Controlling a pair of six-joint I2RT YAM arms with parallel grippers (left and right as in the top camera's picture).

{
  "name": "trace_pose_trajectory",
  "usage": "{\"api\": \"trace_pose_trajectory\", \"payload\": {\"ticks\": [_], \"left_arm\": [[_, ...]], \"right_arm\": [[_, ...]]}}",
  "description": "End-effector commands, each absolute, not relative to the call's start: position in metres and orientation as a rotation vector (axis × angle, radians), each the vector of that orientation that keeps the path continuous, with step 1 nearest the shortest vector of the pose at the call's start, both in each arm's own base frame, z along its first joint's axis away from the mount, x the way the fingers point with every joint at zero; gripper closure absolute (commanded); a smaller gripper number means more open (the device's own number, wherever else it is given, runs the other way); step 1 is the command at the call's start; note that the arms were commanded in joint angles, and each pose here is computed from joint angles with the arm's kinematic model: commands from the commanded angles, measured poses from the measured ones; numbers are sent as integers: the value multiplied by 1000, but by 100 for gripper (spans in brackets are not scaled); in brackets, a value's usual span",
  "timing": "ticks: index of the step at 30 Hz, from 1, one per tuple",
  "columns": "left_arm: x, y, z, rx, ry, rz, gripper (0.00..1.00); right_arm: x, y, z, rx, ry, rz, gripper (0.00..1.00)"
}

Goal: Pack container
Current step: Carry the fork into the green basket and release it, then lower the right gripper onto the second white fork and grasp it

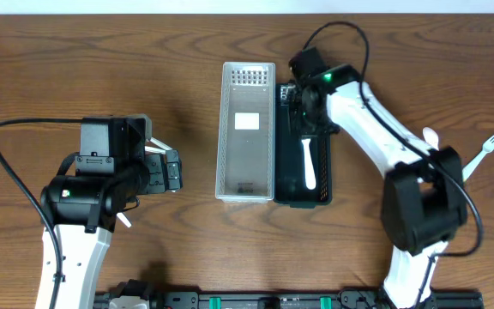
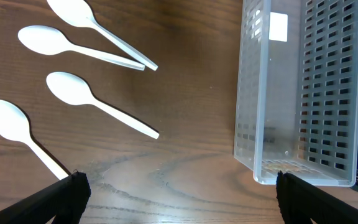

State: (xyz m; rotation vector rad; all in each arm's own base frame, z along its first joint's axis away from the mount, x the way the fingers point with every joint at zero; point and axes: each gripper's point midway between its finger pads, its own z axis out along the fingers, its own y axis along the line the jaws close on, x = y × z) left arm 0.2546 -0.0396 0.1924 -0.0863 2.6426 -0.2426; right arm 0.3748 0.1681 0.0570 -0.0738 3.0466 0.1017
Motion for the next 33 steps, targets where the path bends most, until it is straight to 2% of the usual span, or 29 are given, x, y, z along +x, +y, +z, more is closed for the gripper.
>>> {"api": "trace_pose_trajectory", "payload": {"ticks": [1,2,6,8,10,12,14,16,17,18,19,20,23,26,33], "left_arm": [[256,-37,198,-73,2627,-225,2],[256,-37,198,-73,2627,-225,2],[256,-37,198,-73,2627,-225,2],[257,-37,198,-73,2626,-225,2],[257,-37,198,-73,2626,-225,2],[257,-37,198,-73,2626,-225,2],[256,-37,198,-73,2627,-225,2],[256,-37,198,-73,2627,-225,2],[256,-37,198,-73,2627,-225,2],[256,-37,198,-73,2627,-225,2],[256,-37,198,-73,2627,-225,2],[256,-37,198,-73,2627,-225,2],[256,-37,198,-73,2627,-225,2],[256,-37,198,-73,2627,-225,2],[257,-37,198,-73,2627,-225,2]], "right_arm": [[374,175,53,-109,3044,98,86],[375,176,53,-112,3040,100,76],[378,179,57,-144,3024,115,52],[382,182,64,-186,3004,126,46],[388,184,84,-248,2968,140,43],[394,183,105,-282,2932,143,45],[405,174,138,-251,2874,124,51],[416,156,175,-172,2809,88,48],[419,141,196,-106,2774,63,37],[421,125,216,-49,2742,38,13],[421,109,231,-6,2715,17,4],[420,90,246,46,2691,-5,1],[408,37,267,145,2677,-62,1],[393,-16,261,254,2737,-125,1],[380,-77,179,349,2909,-156,1]]}}
